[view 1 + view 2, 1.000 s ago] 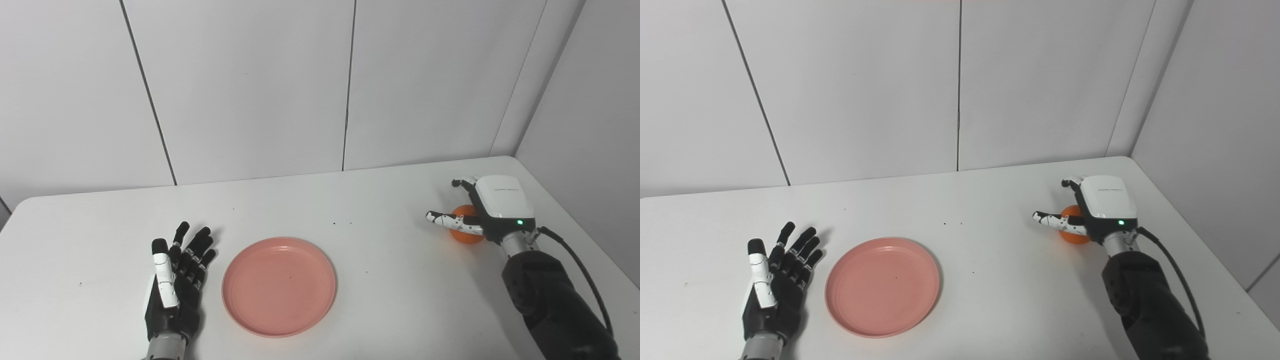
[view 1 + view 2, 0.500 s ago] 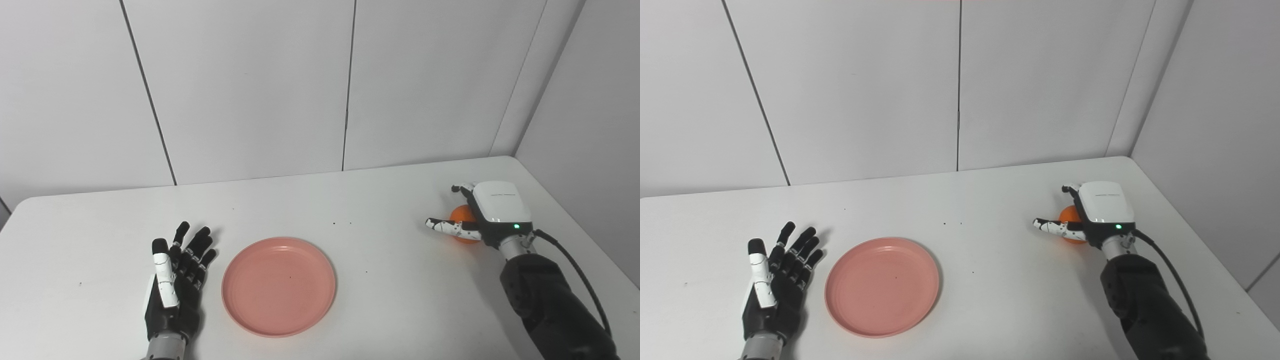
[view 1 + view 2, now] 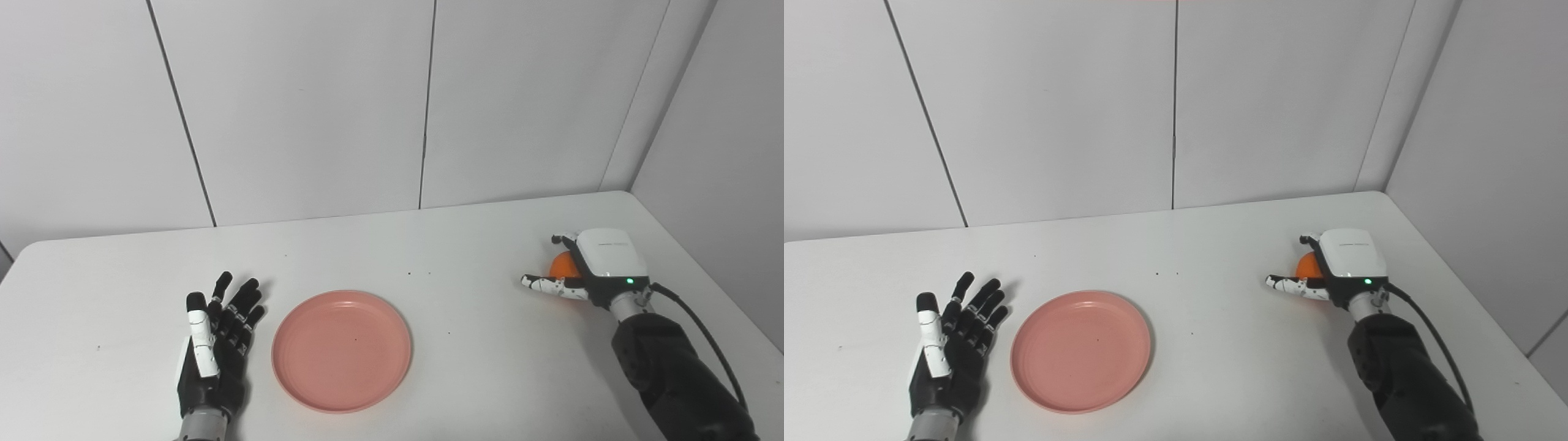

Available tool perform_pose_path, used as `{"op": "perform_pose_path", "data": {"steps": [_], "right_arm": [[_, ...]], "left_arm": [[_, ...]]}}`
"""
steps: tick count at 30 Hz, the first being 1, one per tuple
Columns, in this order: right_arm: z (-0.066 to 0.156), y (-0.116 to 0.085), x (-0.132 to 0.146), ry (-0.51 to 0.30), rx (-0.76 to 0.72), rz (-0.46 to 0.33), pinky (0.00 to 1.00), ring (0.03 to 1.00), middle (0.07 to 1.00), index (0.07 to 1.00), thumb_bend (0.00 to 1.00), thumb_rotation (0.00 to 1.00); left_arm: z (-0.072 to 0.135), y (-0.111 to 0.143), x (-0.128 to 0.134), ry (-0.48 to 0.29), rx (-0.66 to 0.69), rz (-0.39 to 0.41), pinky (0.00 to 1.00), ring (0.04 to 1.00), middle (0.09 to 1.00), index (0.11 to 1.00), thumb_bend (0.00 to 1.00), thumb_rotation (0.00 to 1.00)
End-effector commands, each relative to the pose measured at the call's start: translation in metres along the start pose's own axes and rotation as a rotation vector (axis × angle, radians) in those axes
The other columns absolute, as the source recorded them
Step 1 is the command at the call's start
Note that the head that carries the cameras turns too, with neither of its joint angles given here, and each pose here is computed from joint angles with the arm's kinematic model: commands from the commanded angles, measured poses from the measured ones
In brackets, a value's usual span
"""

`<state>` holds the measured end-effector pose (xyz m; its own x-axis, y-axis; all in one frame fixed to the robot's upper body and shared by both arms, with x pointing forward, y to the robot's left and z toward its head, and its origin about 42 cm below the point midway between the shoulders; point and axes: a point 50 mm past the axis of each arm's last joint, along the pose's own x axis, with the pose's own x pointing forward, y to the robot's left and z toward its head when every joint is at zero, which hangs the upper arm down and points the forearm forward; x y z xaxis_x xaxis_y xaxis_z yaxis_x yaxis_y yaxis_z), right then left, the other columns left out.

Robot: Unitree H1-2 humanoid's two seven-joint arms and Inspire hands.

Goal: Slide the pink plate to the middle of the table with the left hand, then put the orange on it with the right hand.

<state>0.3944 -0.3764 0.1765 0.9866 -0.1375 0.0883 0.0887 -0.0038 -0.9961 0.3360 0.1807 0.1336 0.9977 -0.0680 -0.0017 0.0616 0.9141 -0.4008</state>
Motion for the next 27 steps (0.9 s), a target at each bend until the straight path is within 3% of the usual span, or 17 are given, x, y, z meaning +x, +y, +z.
{"op": "perform_pose_path", "data": {"steps": [1,19,22,24,26,27], "right_arm": [[-0.009,-0.026,0.015,0.039,-0.012,-0.077,0.75,0.757,0.768,0.752,0.84,0.99],[-0.018,-0.009,0.02,0.055,-0.007,-0.045,0.7,0.724,0.753,0.734,0.81,0.93],[-0.018,-0.005,0.02,0.059,0.01,-0.045,0.61,0.686,0.742,0.722,0.8,0.89],[-0.018,-0.001,0.02,0.063,0.027,-0.043,0.46,0.585,0.696,0.704,0.74,0.81],[-0.017,0.001,0.02,0.067,0.046,-0.049,0.41,0.535,0.663,0.686,0.72,0.76],[-0.017,0.002,0.02,0.068,0.057,-0.054,0.36,0.476,0.604,0.64,0.69,0.68]], "left_arm": [[-0.012,0.007,-0.007,0.074,0.004,0.033,0.91,0.889,0.832,0.936,0.81,0.95],[-0.011,0.006,-0.009,0.078,0.007,0.031,0.9,0.89,0.837,0.941,0.81,0.94],[-0.012,0.006,-0.008,0.081,0.006,0.031,0.91,0.891,0.835,0.943,0.81,0.94],[-0.011,0.006,-0.008,0.08,0.01,0.032,0.91,0.89,0.833,0.941,0.81,0.94],[-0.011,0.006,-0.009,0.079,0.012,0.033,0.9,0.886,0.83,0.936,0.8,0.94],[-0.011,0.007,-0.009,0.079,0.011,0.033,0.9,0.887,0.829,0.938,0.8,0.94]]}}
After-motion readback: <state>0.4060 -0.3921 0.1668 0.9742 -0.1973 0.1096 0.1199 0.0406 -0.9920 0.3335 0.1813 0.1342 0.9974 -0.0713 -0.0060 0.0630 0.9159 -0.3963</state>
